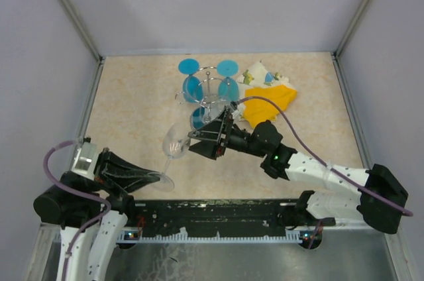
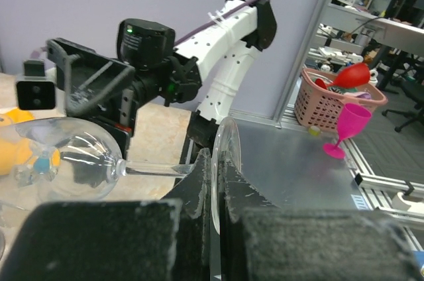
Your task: Take the wine glass off the wine glass rack
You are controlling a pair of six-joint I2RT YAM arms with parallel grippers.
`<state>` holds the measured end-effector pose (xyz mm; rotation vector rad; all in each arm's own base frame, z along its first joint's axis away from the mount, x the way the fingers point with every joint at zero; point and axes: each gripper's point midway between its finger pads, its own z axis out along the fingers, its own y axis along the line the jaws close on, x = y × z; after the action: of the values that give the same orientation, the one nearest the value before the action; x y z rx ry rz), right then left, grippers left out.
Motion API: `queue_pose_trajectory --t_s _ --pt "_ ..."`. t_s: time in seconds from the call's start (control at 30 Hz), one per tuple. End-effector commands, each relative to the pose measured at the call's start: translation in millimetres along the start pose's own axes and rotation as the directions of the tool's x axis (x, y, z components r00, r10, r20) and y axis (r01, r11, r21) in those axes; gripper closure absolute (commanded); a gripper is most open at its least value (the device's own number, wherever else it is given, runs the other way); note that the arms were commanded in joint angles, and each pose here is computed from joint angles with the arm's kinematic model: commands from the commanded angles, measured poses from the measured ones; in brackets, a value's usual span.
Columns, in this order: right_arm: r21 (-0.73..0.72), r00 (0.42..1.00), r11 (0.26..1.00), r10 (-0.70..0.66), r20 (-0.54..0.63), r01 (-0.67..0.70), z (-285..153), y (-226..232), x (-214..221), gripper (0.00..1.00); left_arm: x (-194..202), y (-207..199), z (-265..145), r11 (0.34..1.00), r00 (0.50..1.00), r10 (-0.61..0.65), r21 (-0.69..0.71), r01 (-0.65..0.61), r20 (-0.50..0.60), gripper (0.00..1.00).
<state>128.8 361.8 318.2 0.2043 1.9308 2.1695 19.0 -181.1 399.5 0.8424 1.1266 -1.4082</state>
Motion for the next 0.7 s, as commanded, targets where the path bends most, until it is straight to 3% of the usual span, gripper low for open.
queue_pose_trajectory --t_s 0.0,0.37,0.67 --pt "-0.183 1.0 0.983 -0.028 0.008 0.029 12 55 -4 0.01 -2 -19 -2 0.996 0.997 0.073 0.049 -0.073 0.006 1.0" --pt "-0.257 0.991 0.965 0.026 -0.129 -0.059 44 56 16 0.02 4 -13 -3 0.997 0.998 0.057 0.056 -0.058 0.007 1.0" --pt "-0.295 0.988 0.953 0.029 -0.152 -0.074 45 68 20 0.2 10 2 -3 0.999 0.999 0.044 0.02 -0.044 -0.005 1.0"
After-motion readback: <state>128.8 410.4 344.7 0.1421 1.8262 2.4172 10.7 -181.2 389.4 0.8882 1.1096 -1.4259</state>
